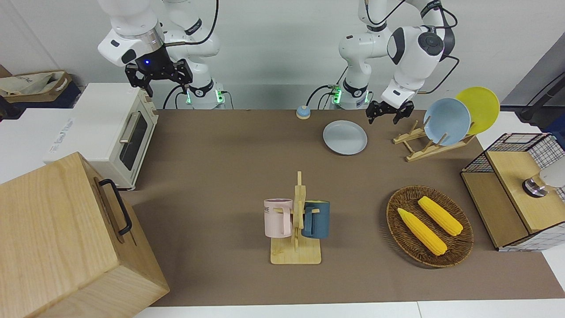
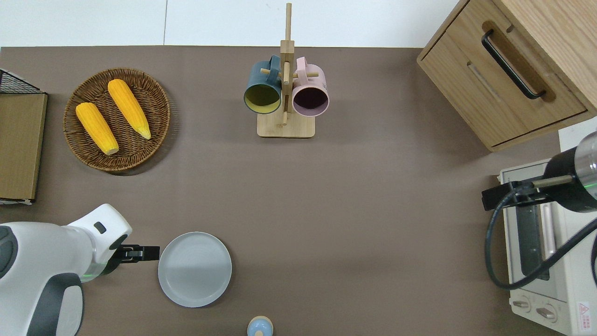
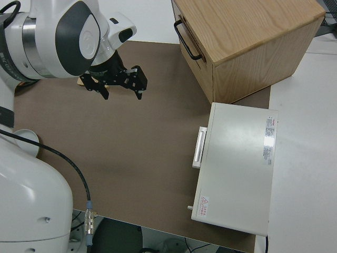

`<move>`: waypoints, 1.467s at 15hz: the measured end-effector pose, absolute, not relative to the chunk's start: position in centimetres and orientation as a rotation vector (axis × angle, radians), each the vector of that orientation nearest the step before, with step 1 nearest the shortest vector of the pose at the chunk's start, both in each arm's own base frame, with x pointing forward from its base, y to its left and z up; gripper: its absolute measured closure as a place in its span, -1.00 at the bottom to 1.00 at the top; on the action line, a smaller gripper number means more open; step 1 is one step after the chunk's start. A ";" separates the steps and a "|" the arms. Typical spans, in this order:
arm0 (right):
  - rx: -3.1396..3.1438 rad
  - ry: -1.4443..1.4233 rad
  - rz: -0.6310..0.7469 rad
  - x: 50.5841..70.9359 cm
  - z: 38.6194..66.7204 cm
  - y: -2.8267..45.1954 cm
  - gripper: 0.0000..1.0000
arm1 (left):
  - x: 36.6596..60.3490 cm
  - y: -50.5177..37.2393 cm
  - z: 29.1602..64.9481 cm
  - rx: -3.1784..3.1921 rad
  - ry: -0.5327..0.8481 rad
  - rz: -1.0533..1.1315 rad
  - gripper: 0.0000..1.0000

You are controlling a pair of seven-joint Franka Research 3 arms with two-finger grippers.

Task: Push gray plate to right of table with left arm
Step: 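Move the left gripper down beside the gray plate's near-left edge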

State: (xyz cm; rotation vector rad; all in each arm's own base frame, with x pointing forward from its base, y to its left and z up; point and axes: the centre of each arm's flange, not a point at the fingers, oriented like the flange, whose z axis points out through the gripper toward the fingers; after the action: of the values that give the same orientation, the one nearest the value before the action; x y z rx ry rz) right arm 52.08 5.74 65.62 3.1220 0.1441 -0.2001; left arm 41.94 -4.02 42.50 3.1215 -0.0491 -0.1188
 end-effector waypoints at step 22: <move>3.122 0.144 -0.200 52.1 65.6 5.7 -0.97 | 37.3 -5.2 29.1 3.108 -0.068 -0.016 -1.00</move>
State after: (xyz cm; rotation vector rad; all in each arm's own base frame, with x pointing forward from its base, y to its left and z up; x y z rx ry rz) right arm 52.08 5.74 65.62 3.1220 0.1441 -0.2001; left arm 37.29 -5.17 29.07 3.1081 -0.0684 -0.0160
